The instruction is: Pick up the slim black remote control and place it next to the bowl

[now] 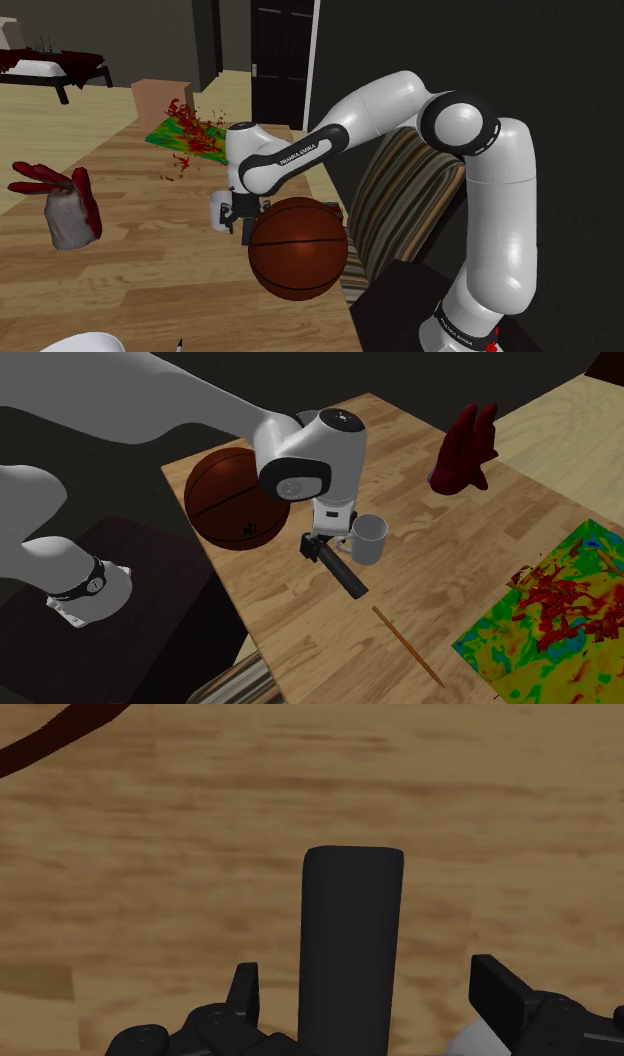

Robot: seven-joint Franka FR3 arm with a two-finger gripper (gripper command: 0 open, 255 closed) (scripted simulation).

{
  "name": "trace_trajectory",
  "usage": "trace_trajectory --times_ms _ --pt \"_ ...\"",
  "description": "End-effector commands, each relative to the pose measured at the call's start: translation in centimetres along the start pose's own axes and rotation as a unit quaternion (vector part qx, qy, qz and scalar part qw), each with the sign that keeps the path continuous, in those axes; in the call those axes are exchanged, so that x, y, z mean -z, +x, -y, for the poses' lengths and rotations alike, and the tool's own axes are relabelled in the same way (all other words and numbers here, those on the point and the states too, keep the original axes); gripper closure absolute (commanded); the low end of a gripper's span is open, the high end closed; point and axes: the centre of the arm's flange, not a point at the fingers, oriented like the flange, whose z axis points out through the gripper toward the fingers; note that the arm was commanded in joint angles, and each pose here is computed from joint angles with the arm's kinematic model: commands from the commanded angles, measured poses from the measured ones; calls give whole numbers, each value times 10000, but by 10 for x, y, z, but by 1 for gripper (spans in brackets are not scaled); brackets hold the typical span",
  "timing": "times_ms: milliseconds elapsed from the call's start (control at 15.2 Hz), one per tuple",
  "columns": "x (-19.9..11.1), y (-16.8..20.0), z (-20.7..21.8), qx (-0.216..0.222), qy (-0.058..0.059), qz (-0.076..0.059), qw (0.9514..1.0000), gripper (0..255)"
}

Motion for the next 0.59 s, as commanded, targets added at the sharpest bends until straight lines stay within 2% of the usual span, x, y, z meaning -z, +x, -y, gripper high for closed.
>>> trace_trajectory --times_ms 0,396,462,528 --pt "-6 4 -4 -39 -33 13 10000 0" --pt "-6 4 -4 -39 -34 13 10000 0" --pt "-6 4 -4 -39 -34 13 10000 255" --pt "-6 4 -4 -39 -34 13 10000 255"
